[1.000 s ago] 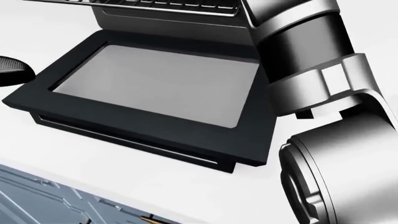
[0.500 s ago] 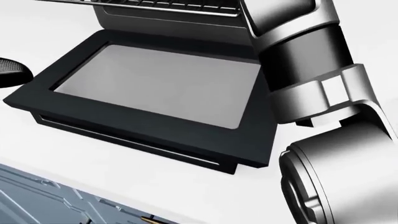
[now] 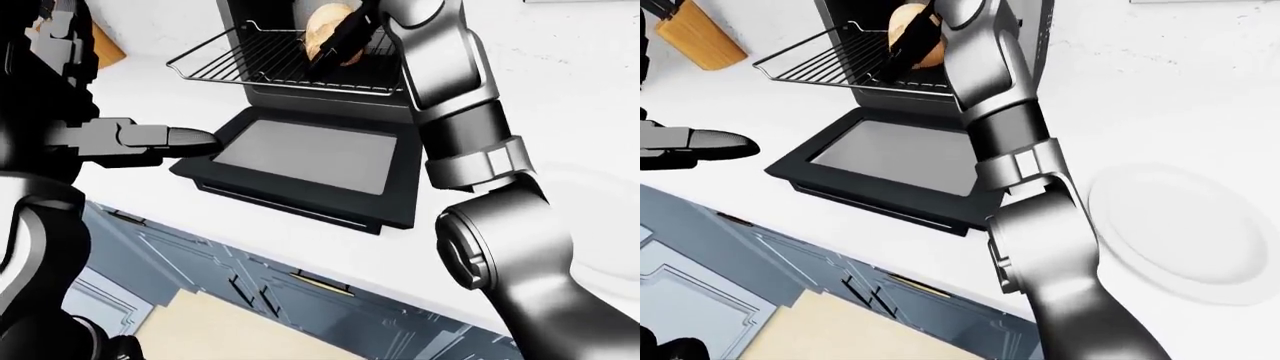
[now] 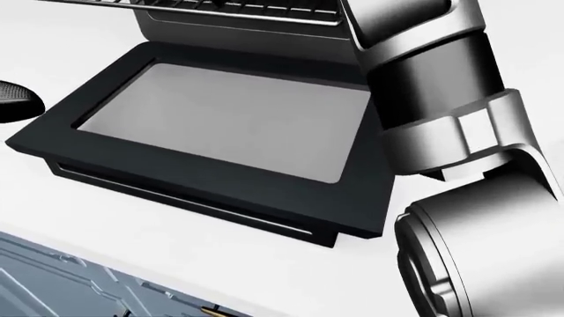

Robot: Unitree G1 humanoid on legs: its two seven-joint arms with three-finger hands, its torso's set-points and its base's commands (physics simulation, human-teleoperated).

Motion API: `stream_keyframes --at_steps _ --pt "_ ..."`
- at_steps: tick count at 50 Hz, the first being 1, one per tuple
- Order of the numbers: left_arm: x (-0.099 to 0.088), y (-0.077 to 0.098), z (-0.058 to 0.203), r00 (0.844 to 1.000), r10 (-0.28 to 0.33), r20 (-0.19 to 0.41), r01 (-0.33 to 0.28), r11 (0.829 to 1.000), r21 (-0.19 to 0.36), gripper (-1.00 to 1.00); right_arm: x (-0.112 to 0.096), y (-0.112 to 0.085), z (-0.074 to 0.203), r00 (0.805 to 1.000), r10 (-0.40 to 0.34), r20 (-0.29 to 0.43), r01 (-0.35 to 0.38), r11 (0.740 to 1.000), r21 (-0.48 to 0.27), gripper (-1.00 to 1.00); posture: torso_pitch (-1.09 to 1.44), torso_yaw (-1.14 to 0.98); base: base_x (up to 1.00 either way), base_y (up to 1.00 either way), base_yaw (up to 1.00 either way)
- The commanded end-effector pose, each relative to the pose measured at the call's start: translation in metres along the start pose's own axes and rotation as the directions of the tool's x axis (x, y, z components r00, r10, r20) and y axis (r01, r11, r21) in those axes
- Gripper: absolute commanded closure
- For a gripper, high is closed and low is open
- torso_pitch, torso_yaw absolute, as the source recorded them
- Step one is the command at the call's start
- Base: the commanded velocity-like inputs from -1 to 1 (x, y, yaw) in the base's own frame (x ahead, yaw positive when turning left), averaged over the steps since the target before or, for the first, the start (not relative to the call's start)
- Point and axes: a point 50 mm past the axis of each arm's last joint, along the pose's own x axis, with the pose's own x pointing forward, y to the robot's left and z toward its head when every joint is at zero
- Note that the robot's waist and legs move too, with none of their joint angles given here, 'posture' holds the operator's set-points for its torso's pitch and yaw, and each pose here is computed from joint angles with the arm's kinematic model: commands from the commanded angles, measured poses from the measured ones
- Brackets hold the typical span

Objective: Place the bread on the top rack of the toaster oven.

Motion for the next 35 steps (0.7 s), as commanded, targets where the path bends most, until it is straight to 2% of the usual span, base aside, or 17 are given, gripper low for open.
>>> stream_keyframes --at_steps 1,16,35 --pt "0.0 0.004 0.01 0.998 0.024 0.062 -0.025 1.0 0.004 -1.0 -0.006 -0.013 0.023 0.995 -0.047 0.083 0.049 0.999 -0.018 -1.0 0.0 0.46 0.0 0.0 0.0" --pt "0.001 0.002 0.009 0.998 0.023 0.061 -0.024 1.0 0.004 -1.0 -0.018 -0.013 0.036 0.992 -0.048 0.113 0.051 0.998 -0.023 -1.0 0.0 0.46 0.0 0.0 0.0" --pt "0.002 0.003 0.011 0.998 0.022 0.064 -0.023 1.0 0.008 -1.0 -0.051 -0.027 0.066 0.981 -0.096 0.168 0.103 0.994 -0.035 -1.0 0.0 0.46 0.0 0.0 0.0"
